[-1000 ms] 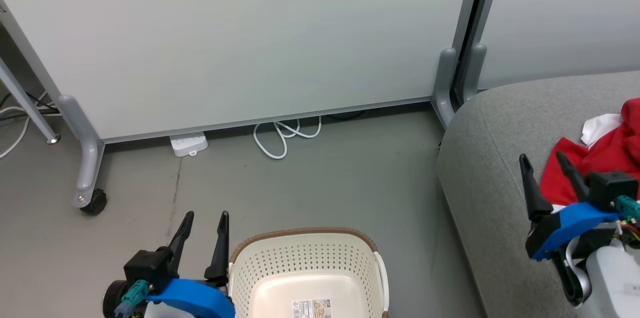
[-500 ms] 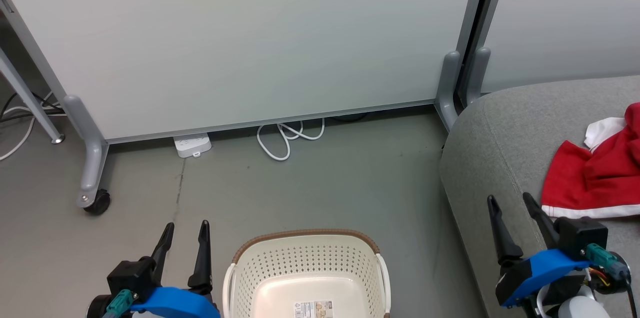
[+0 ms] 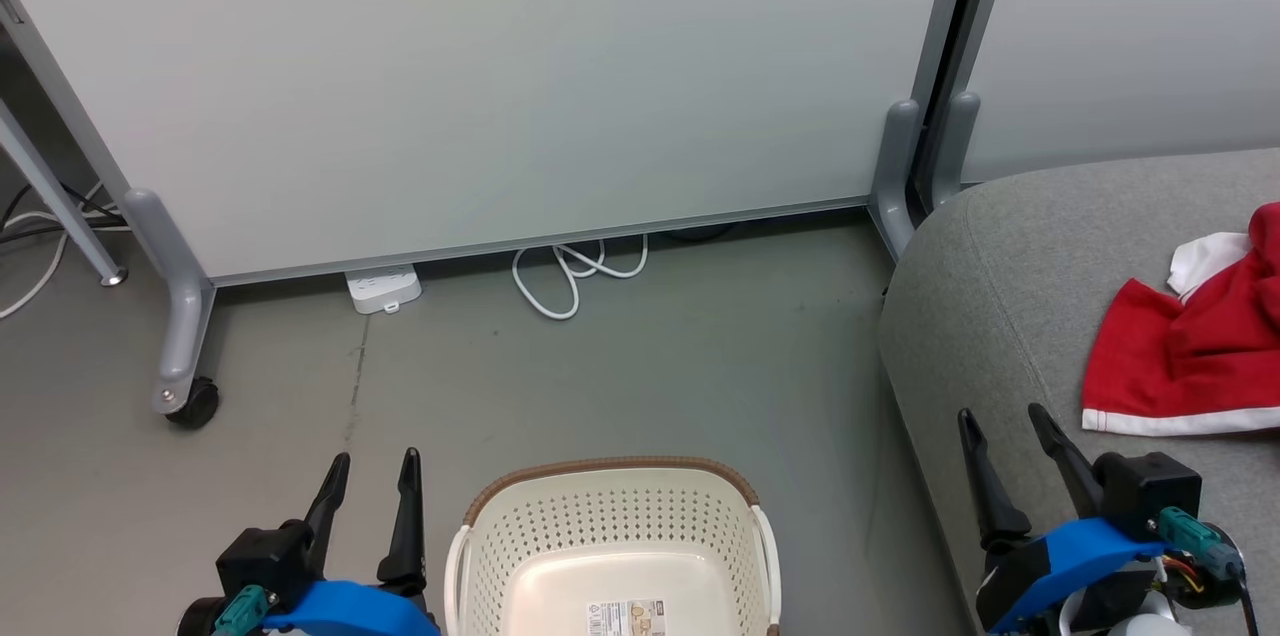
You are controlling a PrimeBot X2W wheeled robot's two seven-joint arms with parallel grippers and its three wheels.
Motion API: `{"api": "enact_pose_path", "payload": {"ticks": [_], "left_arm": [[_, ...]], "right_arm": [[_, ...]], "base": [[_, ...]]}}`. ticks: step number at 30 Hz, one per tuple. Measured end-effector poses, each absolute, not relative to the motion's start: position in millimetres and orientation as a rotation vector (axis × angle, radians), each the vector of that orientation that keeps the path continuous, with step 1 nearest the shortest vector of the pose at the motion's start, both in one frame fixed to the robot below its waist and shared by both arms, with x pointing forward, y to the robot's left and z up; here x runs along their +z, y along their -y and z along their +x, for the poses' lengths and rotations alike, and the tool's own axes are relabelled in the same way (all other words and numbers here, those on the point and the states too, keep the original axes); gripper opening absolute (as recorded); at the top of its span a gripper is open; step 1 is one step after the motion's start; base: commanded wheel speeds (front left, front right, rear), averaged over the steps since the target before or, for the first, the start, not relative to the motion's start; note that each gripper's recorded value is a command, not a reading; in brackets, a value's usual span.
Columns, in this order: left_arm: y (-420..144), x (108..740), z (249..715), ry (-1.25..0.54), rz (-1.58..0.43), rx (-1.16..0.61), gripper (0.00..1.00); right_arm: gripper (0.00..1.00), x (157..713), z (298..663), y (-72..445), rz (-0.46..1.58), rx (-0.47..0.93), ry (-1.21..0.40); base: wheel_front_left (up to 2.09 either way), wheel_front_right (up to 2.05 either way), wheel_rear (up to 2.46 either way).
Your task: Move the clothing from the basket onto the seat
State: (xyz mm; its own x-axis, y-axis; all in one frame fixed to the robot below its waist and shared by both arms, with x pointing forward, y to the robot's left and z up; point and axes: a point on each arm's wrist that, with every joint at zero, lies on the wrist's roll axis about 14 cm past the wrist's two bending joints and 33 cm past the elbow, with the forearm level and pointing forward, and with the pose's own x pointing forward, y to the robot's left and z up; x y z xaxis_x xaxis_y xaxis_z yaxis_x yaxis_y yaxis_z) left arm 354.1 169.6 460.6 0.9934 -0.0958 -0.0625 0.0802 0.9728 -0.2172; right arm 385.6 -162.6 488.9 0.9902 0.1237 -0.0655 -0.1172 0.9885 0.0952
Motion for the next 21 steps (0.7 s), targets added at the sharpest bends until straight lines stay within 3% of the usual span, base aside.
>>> {"api": "enact_pose_path", "payload": {"ticks": [12, 13, 21], "left_arm": [[-169, 455, 352, -0.091, -0.225, -0.089, 1.0], [-169, 452, 351, -0.1, -0.227, -0.086, 0.0], [-168, 411, 323, -0.232, -0.243, -0.061, 0.0]], "right_arm": [[1.0, 485, 384, 158, 0.103, 0.128, -0.086], [0.0, 482, 383, 158, 0.104, 0.127, -0.095], [0.0, 444, 365, 160, 0.111, 0.114, -0.215]], "base": [[0.0, 0.0, 0.0], [0.0, 0.0, 0.0], [0.0, 0.0, 0.0]]}}
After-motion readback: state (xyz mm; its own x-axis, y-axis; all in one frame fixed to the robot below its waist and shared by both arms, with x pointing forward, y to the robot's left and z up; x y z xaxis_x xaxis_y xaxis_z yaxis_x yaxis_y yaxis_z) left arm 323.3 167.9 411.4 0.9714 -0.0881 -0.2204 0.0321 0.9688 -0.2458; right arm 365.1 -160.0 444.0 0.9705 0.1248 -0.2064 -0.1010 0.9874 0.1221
